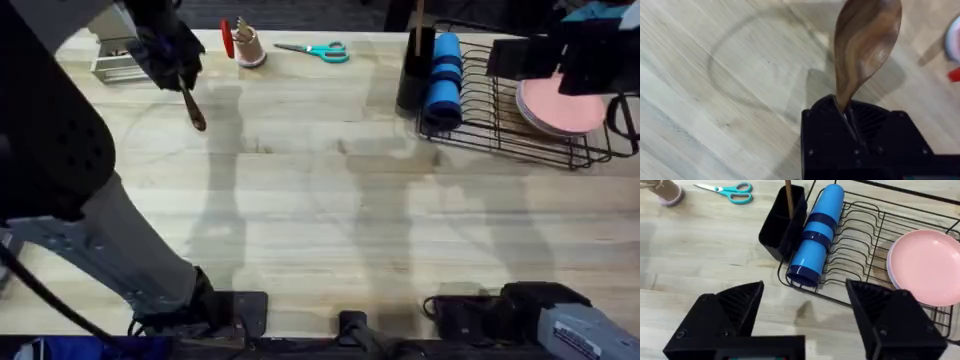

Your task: Pick up the spoon on the table one by one and put them onto the rack

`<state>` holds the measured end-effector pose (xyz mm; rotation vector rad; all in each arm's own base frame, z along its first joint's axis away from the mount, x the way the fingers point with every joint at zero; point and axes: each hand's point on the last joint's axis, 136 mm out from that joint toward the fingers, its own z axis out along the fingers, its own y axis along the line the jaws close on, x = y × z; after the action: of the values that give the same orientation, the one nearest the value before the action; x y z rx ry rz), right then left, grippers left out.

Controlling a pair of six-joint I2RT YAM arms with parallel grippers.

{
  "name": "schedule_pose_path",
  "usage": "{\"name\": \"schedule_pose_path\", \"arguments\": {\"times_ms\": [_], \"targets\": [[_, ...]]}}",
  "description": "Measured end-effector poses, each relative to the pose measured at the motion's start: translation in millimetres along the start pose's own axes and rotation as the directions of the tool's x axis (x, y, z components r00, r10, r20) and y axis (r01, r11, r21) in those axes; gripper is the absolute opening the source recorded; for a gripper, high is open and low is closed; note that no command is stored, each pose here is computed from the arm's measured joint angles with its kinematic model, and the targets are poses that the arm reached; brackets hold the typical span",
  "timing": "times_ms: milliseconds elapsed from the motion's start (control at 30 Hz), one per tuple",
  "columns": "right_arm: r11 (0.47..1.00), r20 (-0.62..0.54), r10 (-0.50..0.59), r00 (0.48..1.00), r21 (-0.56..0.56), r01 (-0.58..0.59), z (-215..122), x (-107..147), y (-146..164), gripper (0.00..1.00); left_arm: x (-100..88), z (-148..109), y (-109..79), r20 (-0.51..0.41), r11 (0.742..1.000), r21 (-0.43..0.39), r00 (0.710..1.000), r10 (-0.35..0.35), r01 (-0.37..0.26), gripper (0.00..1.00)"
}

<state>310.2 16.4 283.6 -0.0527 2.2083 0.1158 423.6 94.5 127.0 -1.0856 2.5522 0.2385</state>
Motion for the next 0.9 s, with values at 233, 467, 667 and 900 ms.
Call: {"name": "schedule_pose_path", "arguments": {"times_ms": [233, 467, 667, 900], "targets": [[1.000, 0.000, 0.000, 1.000, 0.000, 0.000, 0, 0, 0, 0.992, -23.3, -39, -24.6, 0.079, 0.998, 0.063, 0.997, 0.025, -0.030, 0.044], [1.000, 0.000, 0.000, 1.000, 0.000, 0.000, 0, 0, 0, 0.992, -15.6, -131, -122.9, 0.264, 0.941, 0.266, 0.955, 0.138, -0.210, 0.044], [1.000, 0.000, 0.000, 1.000, 0.000, 0.000, 0, 0, 0, 0.992, 22.2, -182, -189.8, 0.375, 0.852, 0.386, 0.904, 0.204, -0.353, 0.044], [1.000, 0.002, -0.001, 1.000, 0.000, 0.001, 0, -1, 0, 0.992, 77.3, -230, -247.5, 0.464, 0.728, 0.495, 0.853, 0.240, -0.474, 0.044]]}}
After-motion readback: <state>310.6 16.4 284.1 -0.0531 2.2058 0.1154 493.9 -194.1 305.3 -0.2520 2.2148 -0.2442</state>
